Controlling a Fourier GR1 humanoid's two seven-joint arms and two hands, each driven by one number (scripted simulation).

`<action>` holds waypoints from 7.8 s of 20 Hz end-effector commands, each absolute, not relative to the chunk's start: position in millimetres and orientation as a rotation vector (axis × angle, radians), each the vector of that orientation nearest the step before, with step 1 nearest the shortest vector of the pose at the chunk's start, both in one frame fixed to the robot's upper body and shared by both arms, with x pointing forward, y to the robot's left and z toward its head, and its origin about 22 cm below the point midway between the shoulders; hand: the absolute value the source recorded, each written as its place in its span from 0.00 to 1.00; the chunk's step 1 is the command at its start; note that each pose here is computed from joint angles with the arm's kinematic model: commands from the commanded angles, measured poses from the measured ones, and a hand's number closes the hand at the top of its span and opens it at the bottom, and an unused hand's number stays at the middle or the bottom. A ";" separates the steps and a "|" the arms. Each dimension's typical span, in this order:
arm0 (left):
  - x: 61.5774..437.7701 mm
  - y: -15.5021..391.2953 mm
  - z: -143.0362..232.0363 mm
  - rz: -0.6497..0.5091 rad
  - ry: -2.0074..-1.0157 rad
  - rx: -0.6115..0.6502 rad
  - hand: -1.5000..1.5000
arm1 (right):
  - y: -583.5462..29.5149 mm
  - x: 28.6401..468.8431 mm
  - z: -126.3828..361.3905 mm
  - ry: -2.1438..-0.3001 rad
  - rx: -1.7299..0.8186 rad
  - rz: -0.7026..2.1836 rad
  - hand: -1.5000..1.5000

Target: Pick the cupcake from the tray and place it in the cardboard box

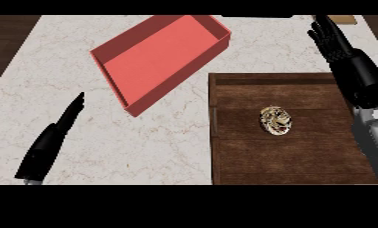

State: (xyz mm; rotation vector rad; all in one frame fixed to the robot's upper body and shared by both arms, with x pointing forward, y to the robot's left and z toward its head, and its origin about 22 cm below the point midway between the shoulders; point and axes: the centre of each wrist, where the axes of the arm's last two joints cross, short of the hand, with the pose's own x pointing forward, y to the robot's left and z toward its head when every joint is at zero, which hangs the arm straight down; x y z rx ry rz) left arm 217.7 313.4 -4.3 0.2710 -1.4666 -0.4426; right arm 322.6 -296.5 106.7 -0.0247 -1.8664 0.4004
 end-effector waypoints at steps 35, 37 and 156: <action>256.5 372.4 21.3 -0.219 -1.369 0.646 0.50 | -322.4 266.2 100.4 -1.172 -0.482 1.129 0.00; 257.2 362.4 18.9 -0.213 -1.373 0.643 0.50 | -312.5 266.7 95.9 -1.129 -0.435 1.166 0.00; 299.6 317.9 24.1 -0.307 -1.459 0.579 0.50 | -41.5 456.8 163.1 -1.492 -0.651 0.616 0.00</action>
